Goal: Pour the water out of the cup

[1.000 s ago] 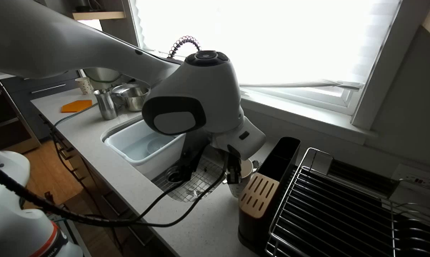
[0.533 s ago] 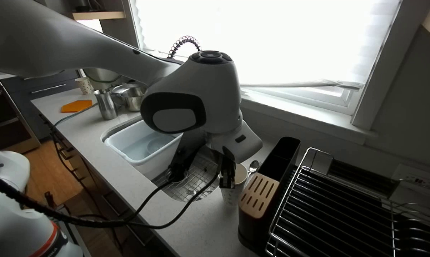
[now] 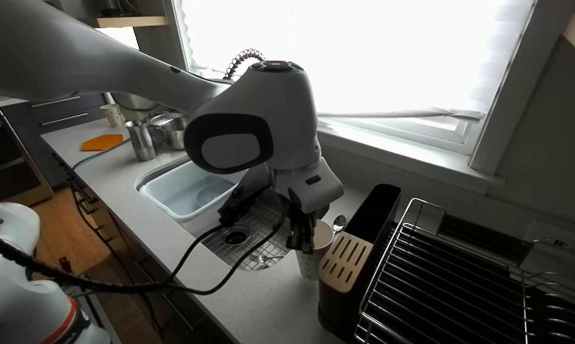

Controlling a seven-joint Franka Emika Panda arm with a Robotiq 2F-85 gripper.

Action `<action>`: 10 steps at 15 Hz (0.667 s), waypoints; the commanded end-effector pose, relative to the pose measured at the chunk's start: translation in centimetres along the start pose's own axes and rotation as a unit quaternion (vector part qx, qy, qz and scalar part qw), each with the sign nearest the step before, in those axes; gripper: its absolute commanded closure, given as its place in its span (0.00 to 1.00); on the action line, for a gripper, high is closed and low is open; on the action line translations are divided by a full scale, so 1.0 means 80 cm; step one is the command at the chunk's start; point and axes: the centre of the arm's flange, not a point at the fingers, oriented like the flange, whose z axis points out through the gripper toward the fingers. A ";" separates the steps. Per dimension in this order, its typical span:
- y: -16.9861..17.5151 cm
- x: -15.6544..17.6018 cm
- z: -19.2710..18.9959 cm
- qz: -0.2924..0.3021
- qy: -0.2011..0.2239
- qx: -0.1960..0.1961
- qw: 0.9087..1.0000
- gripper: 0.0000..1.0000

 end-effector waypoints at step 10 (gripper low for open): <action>-0.009 -0.016 -0.013 0.028 -0.009 0.006 1.000 0.99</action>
